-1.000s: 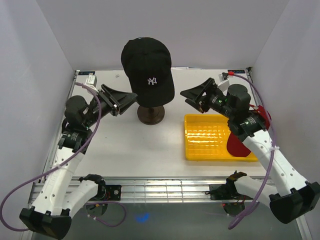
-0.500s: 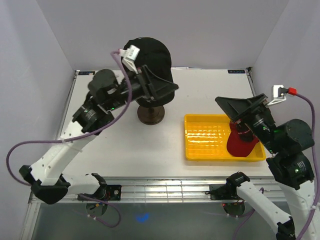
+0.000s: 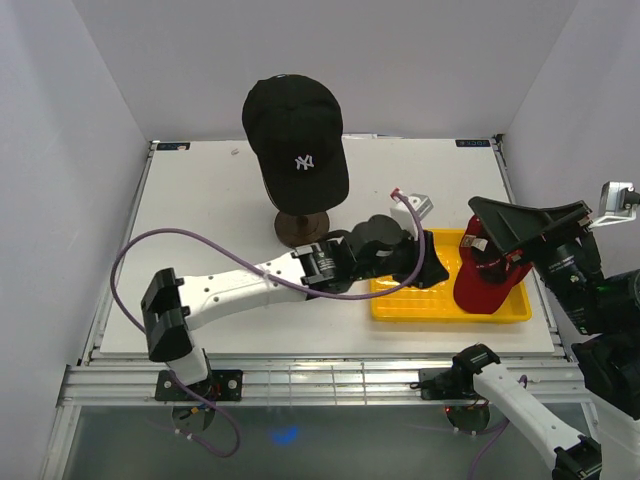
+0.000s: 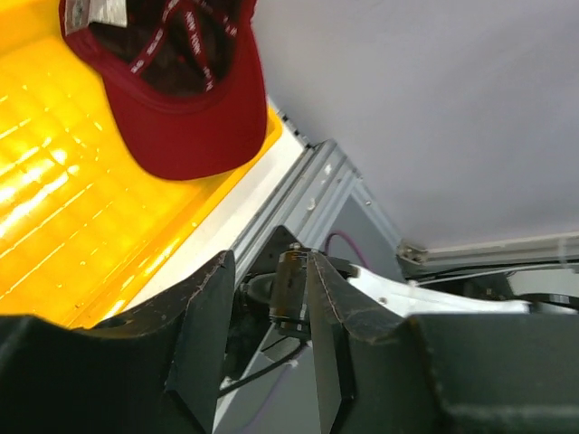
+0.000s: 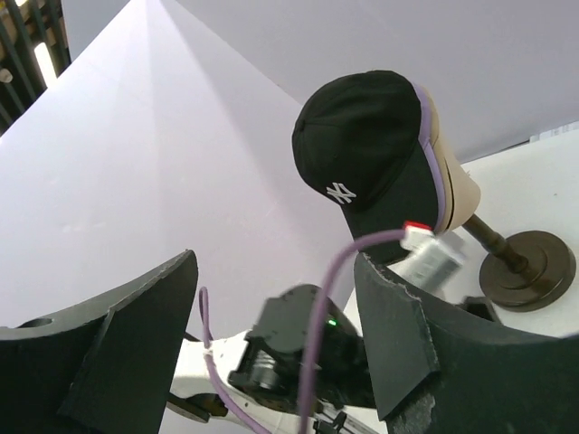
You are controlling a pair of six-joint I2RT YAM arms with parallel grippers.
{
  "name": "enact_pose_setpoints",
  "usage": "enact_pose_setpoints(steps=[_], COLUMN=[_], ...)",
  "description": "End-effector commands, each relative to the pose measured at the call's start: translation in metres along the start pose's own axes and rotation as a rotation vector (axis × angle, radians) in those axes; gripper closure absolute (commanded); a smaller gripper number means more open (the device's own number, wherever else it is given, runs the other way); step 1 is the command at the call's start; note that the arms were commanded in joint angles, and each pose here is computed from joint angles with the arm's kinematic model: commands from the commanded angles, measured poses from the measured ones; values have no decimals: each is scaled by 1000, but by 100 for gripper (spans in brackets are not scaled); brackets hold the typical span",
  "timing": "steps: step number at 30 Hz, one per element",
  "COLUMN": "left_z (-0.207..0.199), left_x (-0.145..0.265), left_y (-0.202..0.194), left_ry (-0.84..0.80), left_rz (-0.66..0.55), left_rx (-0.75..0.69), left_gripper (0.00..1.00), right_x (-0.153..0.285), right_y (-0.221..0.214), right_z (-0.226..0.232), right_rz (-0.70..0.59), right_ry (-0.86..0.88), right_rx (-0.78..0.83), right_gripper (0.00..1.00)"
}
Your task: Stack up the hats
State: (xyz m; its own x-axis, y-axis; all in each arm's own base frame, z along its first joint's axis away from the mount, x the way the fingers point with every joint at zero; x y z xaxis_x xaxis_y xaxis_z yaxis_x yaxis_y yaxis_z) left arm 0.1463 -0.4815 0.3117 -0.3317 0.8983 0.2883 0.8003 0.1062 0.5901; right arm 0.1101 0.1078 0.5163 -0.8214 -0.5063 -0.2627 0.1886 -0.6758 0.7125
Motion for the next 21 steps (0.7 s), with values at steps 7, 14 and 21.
enact_pose_setpoints(steps=[7,14,21], left_z=[3,1,-3], left_x=[-74,-143,-175], left_y=[-29,-63,-83], left_ry=[-71,-88,-100], left_rz=[-24,0,-35], left_rx=[-66,-171,-216], left_gripper=[50,48,47], right_x=[12,-7,-18], right_y=[27,8,-9], right_z=[9,-4,-16], right_rz=[-80,16,91], right_ry=[-36,-69,-86], right_rx=[43,70,84], right_gripper=[24,24,24])
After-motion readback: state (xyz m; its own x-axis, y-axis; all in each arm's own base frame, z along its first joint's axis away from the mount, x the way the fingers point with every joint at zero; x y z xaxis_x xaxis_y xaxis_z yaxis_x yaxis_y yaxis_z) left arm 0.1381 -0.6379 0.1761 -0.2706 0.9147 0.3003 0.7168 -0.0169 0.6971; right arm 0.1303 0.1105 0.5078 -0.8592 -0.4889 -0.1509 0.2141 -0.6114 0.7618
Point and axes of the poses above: each gripper's point midway between its finger pads, its own x axis back along the fingers, its own z axis along the line the jaws close on, y = z × x, the point moved 2 cm from there along x, back along the fingers, and after that the axes turned 11 degrees about x, right-handed, at the moved point
